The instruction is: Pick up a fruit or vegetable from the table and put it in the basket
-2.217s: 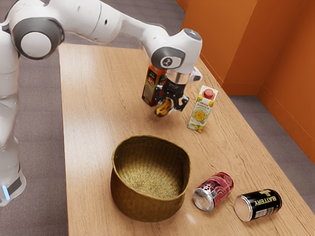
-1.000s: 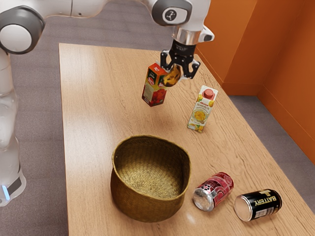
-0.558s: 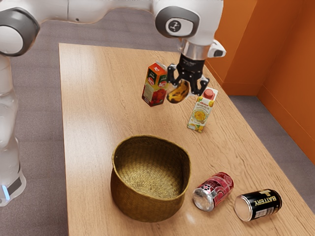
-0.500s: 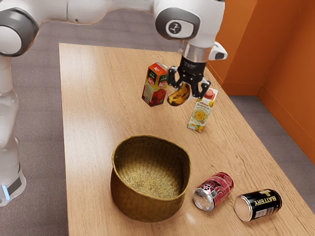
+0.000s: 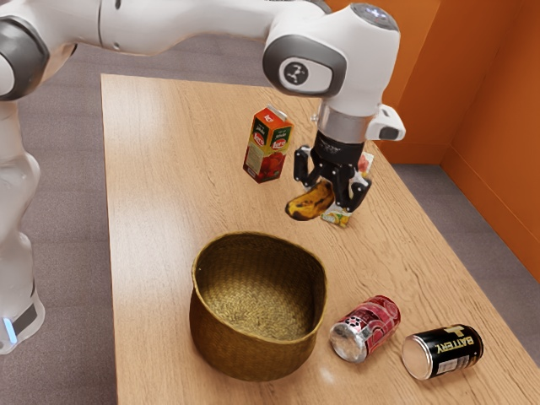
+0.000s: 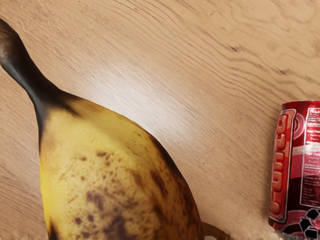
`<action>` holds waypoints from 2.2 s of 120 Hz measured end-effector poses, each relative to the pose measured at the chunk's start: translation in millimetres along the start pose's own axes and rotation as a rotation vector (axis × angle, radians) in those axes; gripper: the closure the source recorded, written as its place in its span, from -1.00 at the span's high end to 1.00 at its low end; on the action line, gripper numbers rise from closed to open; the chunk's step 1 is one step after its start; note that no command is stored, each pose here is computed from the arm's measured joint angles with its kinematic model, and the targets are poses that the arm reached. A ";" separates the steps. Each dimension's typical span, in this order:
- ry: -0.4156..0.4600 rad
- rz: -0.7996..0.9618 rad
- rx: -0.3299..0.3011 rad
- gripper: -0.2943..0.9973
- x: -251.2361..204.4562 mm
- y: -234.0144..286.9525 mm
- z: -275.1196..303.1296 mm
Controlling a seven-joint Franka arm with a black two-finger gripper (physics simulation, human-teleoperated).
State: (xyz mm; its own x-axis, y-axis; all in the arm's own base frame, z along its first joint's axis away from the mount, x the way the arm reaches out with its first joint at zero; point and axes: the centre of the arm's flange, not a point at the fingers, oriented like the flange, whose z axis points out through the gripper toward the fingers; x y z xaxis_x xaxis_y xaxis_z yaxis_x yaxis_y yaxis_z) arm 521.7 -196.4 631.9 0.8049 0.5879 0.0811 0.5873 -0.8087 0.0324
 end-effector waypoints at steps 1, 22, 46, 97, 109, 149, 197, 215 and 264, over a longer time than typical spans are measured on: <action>0.000 0.001 0.000 -0.31 -0.8 0.5 0.0; 0.000 0.007 -0.002 -0.31 -6.7 4.3 -0.7; -0.002 -0.035 0.000 -0.31 9.4 -6.5 0.9; -0.001 -0.194 0.011 -0.31 72.6 -57.5 5.3; -0.004 -0.222 0.013 -0.31 82.6 -67.7 5.5; -0.035 -0.253 0.011 -0.31 96.6 -73.3 18.2; -0.029 -0.256 -0.001 -0.31 95.3 -76.7 9.7; -0.029 -0.249 -0.001 -0.31 91.9 -73.3 9.4; -0.029 -0.192 -0.011 -0.31 64.2 -51.1 2.7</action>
State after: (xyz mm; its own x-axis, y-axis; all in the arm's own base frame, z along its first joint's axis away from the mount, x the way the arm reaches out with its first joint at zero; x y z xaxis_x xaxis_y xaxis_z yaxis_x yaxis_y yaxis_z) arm 543.5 -117.2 632.8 0.6800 0.7319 0.0433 0.7298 -0.6814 0.0559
